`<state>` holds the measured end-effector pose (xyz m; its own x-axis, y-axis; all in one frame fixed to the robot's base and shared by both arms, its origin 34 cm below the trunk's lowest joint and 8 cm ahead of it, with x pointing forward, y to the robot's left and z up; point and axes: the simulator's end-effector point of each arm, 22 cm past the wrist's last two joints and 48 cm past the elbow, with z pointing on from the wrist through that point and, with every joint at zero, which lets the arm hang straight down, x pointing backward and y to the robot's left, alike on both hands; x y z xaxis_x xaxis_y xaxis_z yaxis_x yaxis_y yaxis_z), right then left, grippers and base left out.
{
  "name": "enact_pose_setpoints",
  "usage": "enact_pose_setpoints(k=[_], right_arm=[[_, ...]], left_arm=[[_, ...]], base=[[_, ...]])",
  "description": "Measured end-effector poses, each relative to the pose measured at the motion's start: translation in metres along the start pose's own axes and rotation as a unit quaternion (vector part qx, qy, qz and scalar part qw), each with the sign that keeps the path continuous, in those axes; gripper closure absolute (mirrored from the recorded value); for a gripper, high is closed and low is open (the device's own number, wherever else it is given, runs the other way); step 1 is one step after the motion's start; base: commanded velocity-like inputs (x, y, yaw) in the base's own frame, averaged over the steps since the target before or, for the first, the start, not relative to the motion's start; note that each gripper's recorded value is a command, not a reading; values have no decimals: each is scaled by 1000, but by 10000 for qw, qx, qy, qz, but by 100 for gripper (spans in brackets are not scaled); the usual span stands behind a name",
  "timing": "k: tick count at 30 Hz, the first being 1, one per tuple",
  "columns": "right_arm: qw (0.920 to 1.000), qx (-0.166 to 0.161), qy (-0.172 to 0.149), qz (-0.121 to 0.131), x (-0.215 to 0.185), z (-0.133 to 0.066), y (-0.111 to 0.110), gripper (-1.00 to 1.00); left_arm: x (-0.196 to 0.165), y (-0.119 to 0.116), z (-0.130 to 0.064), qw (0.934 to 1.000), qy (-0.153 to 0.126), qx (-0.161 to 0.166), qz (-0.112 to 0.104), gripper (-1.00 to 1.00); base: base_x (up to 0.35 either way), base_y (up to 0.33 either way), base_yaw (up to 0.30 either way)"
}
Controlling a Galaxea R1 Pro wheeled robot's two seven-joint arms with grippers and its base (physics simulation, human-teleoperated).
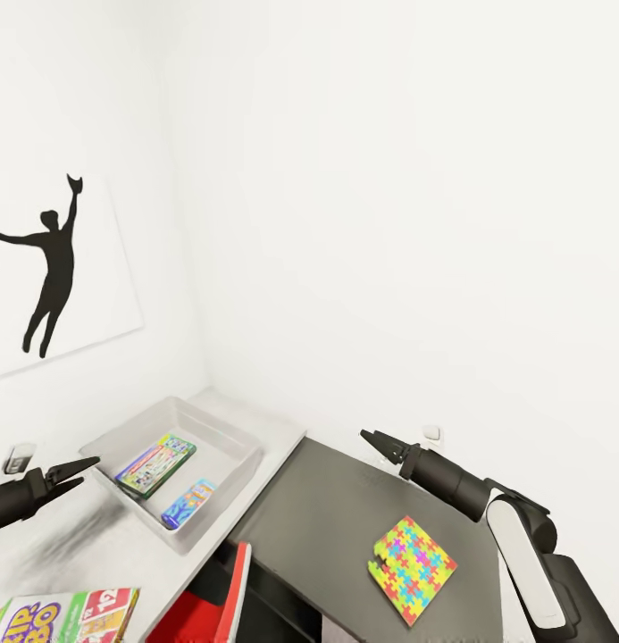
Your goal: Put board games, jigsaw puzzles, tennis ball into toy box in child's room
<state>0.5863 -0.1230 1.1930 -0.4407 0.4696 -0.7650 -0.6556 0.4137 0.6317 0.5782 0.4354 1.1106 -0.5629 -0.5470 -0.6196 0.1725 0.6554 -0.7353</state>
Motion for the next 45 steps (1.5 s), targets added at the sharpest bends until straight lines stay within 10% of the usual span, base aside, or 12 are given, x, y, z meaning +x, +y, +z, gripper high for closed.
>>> enact_pose_setpoints(k=[45], right_arm=[[9998,-48,-73,-200,-11,-2,19,-100]], left_arm=[[-11,-18,-12,9997,-171,130,138,-100]], base=[[-203,43,214]])
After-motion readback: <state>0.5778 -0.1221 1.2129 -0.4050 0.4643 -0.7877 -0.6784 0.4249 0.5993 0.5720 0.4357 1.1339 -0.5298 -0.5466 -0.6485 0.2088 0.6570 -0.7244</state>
